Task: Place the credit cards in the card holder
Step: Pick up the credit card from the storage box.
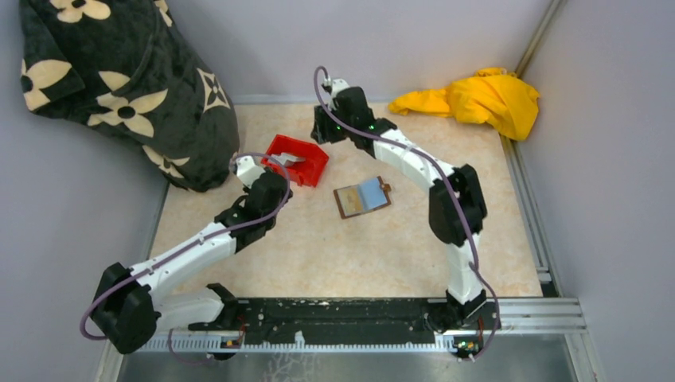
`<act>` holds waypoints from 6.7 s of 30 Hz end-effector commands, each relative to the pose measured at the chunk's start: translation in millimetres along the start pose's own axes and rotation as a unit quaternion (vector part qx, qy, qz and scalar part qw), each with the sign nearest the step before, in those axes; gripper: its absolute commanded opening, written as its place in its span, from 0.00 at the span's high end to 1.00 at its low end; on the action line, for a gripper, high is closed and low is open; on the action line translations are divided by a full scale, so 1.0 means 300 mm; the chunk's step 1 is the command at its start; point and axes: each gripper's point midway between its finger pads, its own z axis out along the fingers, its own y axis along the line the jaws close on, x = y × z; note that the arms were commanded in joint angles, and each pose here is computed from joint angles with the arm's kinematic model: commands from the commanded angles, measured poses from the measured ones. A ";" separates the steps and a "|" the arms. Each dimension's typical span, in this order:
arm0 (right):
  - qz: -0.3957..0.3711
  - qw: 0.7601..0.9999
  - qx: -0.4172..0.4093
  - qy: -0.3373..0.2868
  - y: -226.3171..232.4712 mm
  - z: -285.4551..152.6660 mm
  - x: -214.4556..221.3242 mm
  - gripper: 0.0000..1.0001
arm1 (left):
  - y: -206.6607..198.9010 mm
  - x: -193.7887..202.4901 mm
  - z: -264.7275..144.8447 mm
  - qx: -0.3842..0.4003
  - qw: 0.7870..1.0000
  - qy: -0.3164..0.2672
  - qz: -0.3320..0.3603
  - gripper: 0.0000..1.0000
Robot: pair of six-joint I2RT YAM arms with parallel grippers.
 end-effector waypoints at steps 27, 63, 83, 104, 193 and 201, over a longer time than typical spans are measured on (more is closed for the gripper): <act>-0.131 0.978 -0.154 0.058 0.233 0.381 0.100 0.43 | 0.267 0.059 0.275 -0.102 0.979 0.046 -0.169 0.59; -0.092 0.974 -0.182 0.103 0.201 0.408 0.280 0.48 | 0.280 0.078 0.491 -0.111 0.974 0.077 -0.182 0.59; -0.080 0.979 -0.167 0.087 0.203 0.340 0.246 0.54 | 0.228 0.071 0.553 -0.083 0.980 0.102 -0.148 0.59; -0.076 0.985 -0.145 0.055 0.207 0.340 0.143 0.40 | 0.218 0.082 0.528 -0.069 0.980 0.115 -0.144 0.59; -0.192 0.980 -0.051 0.031 0.078 0.193 0.171 0.47 | 0.220 0.116 0.519 -0.061 0.979 0.133 -0.142 0.60; -0.201 0.978 -0.048 0.040 0.062 0.212 0.200 0.51 | 0.218 0.113 0.520 -0.062 0.979 0.133 -0.143 0.60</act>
